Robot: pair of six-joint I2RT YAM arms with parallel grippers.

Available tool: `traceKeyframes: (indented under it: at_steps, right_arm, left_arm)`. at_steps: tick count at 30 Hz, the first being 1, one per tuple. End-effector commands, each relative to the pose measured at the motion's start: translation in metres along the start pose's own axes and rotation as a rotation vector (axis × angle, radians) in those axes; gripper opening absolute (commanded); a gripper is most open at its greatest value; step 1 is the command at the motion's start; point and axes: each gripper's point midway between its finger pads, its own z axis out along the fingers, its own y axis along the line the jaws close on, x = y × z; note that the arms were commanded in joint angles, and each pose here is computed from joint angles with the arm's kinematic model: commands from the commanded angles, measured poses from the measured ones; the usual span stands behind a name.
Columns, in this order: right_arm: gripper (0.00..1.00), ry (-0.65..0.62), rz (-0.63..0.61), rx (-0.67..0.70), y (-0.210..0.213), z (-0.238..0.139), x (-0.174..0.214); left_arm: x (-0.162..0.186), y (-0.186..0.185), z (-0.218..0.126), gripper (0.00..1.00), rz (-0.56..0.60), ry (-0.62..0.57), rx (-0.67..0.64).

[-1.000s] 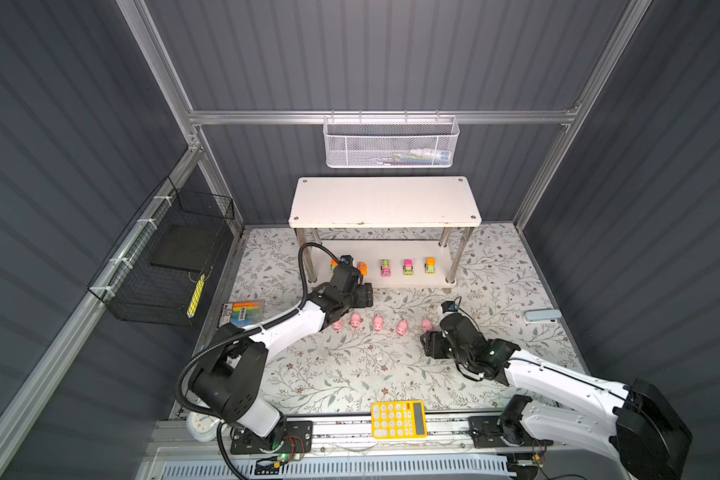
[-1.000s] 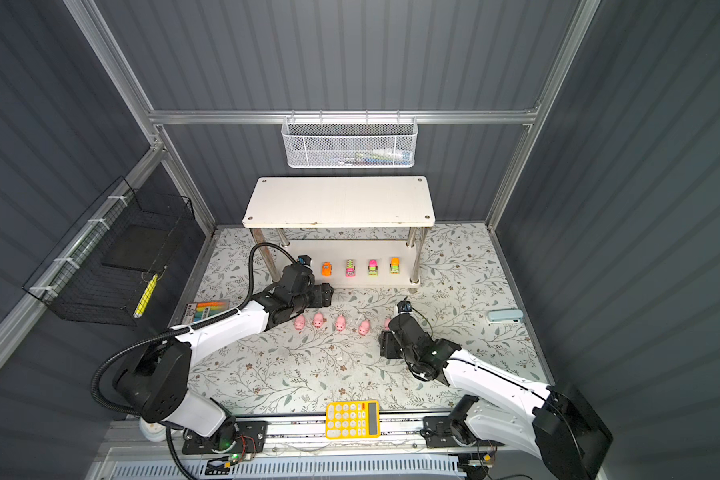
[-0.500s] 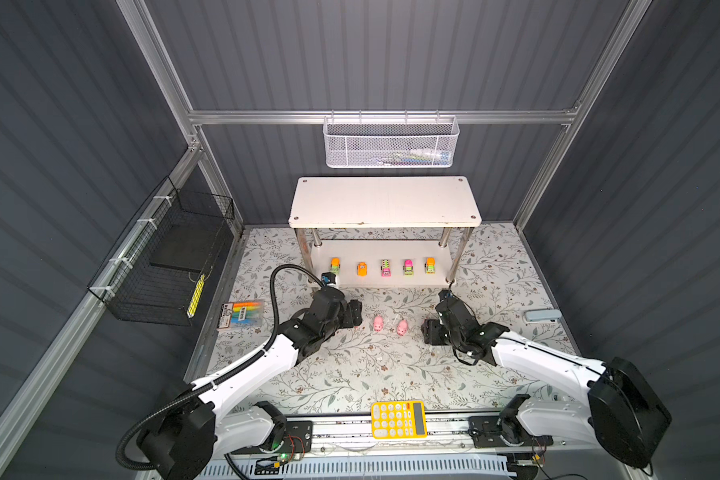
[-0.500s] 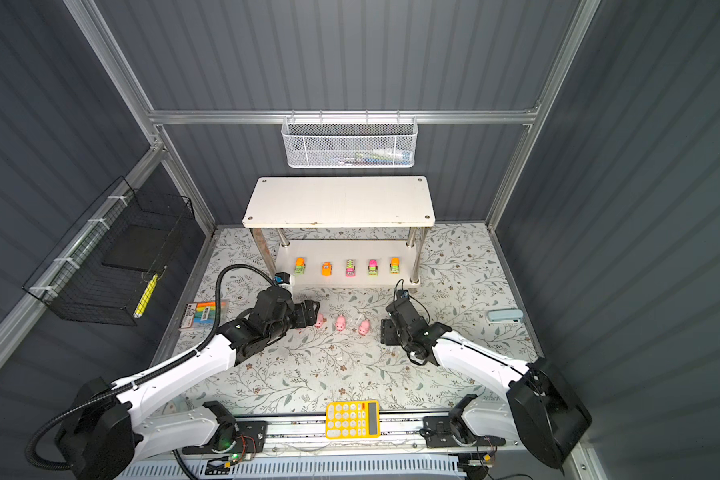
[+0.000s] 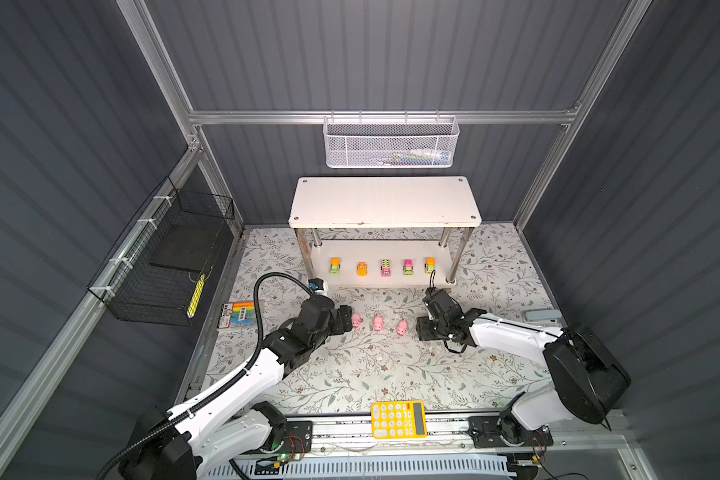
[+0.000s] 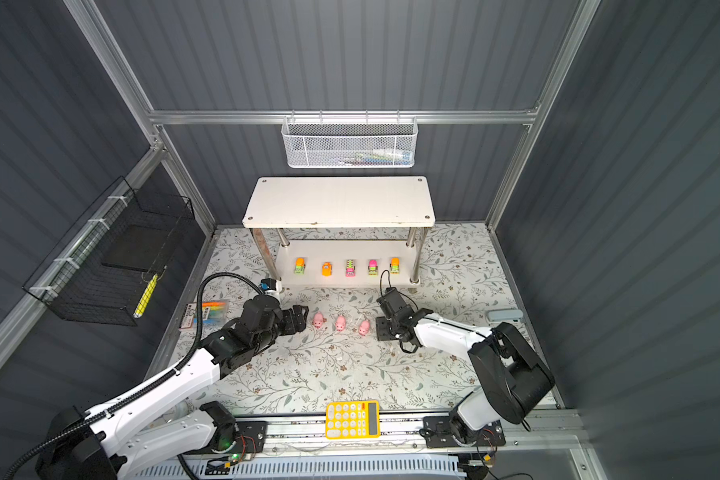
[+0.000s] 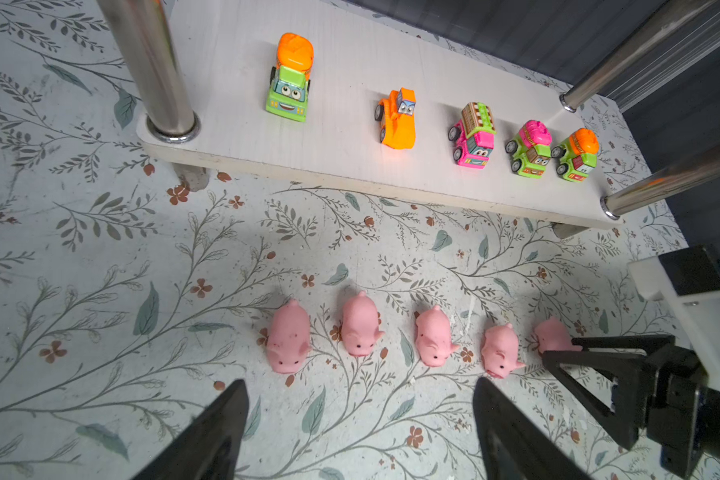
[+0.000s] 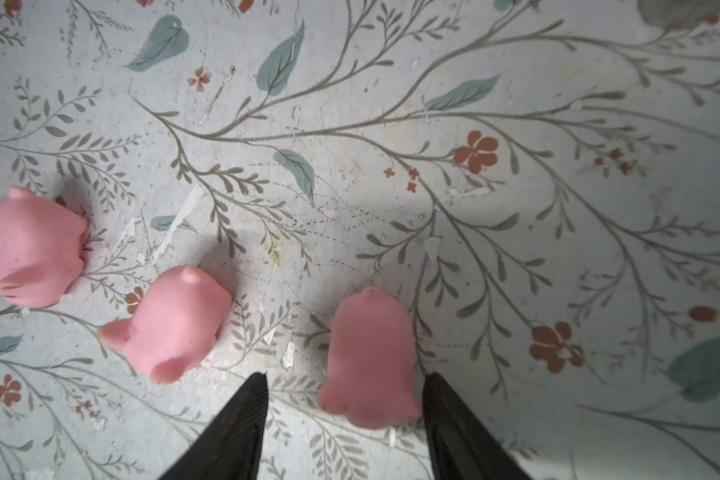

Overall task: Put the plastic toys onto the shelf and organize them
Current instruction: 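Lower and close the right gripper on the pink pig nearest it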

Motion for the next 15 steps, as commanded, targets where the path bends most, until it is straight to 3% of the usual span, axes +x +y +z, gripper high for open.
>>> traceKeyframes:
  at_steps: [1, 10, 15]
  right_arm:
    - [0.59, 0.001, -0.007, 0.019, -0.0018, 0.0014, -0.0034]
    - [0.45, 0.002, 0.0, 0.052, -0.0083, 0.01, -0.0013]
    - [0.52, -0.013, -0.002, 0.057, -0.0078, 0.0105, -0.0057]
  left_arm:
    - [0.0055, 0.0065, 0.0005, 0.85, 0.002, 0.01, -0.026]
    - [0.0055, 0.0062, 0.0035, 0.85, 0.004, 0.011, -0.029]
    - [0.0049, 0.0052, 0.0059, 0.85, 0.004, 0.014, -0.03]
